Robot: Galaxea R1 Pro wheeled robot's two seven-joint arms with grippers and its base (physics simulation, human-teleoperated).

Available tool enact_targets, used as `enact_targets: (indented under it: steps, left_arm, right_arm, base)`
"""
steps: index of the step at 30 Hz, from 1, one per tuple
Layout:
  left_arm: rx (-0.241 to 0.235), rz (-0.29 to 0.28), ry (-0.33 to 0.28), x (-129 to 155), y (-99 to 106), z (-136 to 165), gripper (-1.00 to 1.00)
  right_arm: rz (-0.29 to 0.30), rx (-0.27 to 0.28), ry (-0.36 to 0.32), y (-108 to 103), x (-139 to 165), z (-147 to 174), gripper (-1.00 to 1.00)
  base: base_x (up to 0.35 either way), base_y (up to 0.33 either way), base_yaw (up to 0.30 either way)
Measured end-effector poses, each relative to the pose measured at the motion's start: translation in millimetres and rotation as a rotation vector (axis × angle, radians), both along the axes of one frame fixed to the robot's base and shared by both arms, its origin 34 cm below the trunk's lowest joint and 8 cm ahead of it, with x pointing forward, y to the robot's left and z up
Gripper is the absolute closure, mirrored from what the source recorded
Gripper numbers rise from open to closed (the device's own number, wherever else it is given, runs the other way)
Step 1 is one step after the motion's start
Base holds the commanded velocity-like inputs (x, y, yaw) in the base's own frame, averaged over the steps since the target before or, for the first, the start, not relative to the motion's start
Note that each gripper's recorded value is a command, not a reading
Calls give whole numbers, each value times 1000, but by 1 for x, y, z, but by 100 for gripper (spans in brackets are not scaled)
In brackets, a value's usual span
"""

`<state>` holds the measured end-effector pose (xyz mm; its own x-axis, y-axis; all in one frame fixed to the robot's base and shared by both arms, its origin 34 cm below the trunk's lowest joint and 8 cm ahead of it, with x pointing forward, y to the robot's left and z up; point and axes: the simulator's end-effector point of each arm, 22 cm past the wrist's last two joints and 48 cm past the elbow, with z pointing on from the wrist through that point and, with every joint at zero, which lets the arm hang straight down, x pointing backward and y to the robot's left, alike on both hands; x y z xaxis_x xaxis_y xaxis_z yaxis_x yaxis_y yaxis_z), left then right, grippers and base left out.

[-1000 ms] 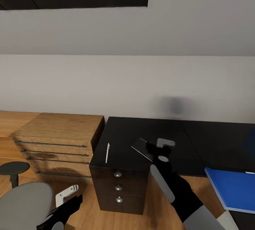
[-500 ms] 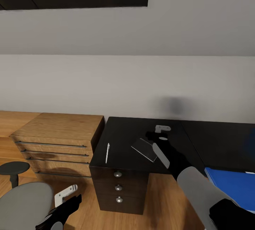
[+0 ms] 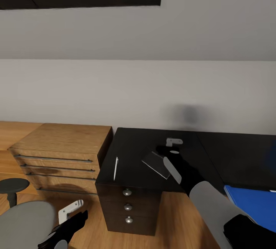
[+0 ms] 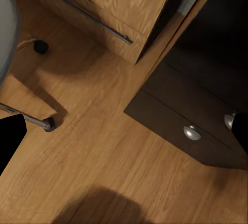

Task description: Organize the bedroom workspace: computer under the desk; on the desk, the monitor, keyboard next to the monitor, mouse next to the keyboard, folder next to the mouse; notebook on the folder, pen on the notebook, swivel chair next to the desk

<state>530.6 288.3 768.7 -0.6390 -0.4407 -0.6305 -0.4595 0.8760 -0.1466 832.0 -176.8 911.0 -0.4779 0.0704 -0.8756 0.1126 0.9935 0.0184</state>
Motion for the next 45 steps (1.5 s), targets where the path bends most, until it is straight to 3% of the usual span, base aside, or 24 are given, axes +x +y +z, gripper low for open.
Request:
enact_targets:
  steps: [15, 23, 33, 45]
  left_arm:
    - [5, 50, -7, 0, 21, 2, -100]
    - [13, 104, -11, -2, 43, 4, -100]
    - [15, 118, -3, -5, 49, 1, -100]
    - [33, 140, 53, -37, 62, -17, -100]
  right_arm:
    - [-19, -25, 79, -14, -12, -37, -100]
    - [-21, -26, 84, -15, -13, -39, -100]
    - [-22, -27, 84, -16, -12, -40, -100]
    - [38, 12, 84, -4, -11, -41, -100]
  base:
    - [49, 0, 0]
    - [196, 0, 0]
    - [57, 0, 0]
    - [4, 0, 0]
